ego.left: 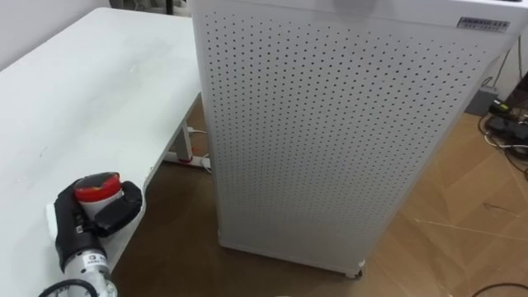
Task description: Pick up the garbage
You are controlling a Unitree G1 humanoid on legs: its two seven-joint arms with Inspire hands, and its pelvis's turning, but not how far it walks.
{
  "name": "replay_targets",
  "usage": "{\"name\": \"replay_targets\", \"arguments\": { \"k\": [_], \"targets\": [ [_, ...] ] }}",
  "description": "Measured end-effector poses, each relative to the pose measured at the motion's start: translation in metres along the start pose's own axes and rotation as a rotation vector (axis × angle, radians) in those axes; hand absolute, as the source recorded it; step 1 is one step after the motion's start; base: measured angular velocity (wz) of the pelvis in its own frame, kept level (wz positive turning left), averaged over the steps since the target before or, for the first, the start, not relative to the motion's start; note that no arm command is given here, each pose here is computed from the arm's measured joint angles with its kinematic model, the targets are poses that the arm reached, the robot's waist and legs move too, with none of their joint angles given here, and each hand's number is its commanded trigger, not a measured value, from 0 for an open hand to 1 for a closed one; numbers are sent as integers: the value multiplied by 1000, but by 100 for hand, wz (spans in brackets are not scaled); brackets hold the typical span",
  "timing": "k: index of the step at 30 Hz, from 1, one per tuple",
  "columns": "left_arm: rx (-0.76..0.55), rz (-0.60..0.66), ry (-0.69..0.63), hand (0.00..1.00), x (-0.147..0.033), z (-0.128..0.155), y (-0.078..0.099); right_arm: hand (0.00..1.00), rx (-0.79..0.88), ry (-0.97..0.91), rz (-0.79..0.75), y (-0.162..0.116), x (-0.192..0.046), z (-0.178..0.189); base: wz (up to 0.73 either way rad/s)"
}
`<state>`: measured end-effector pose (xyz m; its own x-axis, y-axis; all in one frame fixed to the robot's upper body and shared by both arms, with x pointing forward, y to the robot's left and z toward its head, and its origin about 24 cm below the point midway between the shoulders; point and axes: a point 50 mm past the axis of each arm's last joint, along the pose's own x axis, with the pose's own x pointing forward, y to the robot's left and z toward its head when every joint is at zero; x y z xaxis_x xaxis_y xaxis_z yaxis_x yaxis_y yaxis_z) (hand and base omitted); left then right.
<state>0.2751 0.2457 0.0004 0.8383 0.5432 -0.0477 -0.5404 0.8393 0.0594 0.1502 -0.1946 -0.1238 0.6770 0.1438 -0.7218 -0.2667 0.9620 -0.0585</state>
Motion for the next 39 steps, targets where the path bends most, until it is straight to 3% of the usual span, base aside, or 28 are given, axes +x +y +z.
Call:
{"name": "replay_targets", "arguments": {
  "k": [5, 11, 16, 25, 39],
  "targets": [
    [-13, -66, -6, 100, -6, 2, -16, 100, -2, -4, -4, -1, 1, 2, 1],
    [-73, -292, -34, 100, -30, 12, -58, 100, -14, -44, -5, -3, 7, 17, -3],
    [-65, -463, -61, 100, -45, 16, -78, 100, -25, -79, -13, -6, 13, 32, -6],
    [-61, -702, -30, 100, -69, 8, -98, 100, -45, -154, -29, -12, 22, 63, -4],
    [11, -922, 97, 100, -91, -20, -105, 100, -58, -172, -42, -16, 32, 82, -6]
  ]
}}
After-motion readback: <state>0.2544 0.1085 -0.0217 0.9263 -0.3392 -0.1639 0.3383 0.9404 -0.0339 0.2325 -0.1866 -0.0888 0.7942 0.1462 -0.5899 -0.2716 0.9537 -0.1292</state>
